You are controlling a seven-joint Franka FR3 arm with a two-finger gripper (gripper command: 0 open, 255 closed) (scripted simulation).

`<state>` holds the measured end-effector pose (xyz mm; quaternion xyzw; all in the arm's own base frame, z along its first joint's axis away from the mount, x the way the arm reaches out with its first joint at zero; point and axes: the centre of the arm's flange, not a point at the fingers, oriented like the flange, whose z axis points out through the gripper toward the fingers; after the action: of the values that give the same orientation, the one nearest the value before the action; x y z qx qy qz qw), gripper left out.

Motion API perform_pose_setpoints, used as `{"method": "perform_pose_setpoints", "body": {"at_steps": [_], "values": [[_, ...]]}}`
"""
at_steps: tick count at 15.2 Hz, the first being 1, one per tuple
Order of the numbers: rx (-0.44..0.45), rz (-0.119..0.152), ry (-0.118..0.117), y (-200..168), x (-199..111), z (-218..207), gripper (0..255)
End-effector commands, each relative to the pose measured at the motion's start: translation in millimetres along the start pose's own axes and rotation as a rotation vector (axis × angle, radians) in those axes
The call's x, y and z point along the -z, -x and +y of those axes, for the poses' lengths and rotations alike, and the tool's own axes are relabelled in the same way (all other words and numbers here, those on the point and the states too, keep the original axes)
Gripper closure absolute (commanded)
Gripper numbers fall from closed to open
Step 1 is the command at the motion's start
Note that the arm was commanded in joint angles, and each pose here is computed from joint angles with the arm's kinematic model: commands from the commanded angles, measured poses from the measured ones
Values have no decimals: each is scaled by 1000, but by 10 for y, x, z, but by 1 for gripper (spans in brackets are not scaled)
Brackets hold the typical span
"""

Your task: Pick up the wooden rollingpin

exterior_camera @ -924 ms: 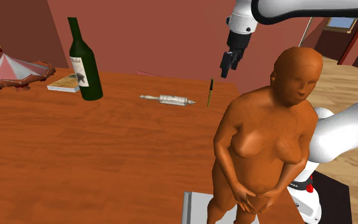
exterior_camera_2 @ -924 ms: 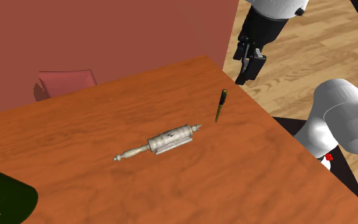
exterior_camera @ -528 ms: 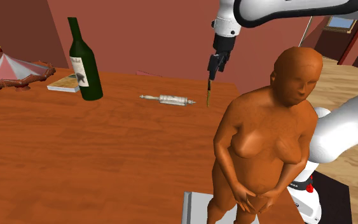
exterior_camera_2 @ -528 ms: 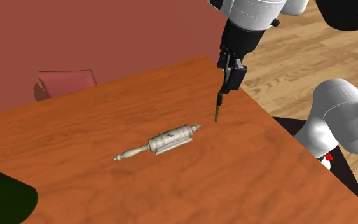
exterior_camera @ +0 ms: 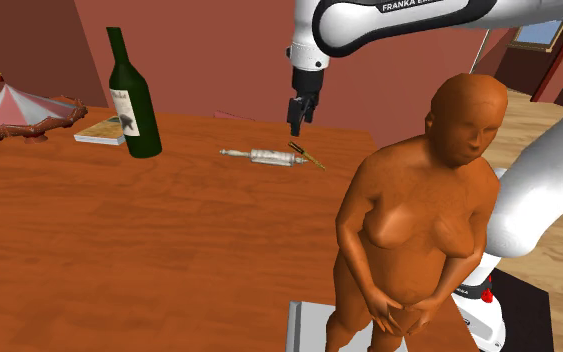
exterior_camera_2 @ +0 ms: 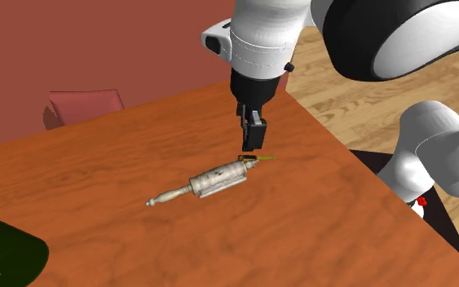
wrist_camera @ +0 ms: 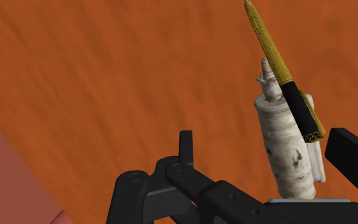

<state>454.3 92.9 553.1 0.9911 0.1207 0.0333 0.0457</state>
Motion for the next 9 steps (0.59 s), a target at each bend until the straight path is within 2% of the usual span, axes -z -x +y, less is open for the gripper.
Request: {"method": "perform_pose_setpoints", "body": {"at_steps": [1, 8, 9], "values": [[36, -8, -10, -207, -109, -153, 0], [158, -30, -43, -912, -412, -659, 0], [158, -30, -43, -910, -464, -664, 0]]}}
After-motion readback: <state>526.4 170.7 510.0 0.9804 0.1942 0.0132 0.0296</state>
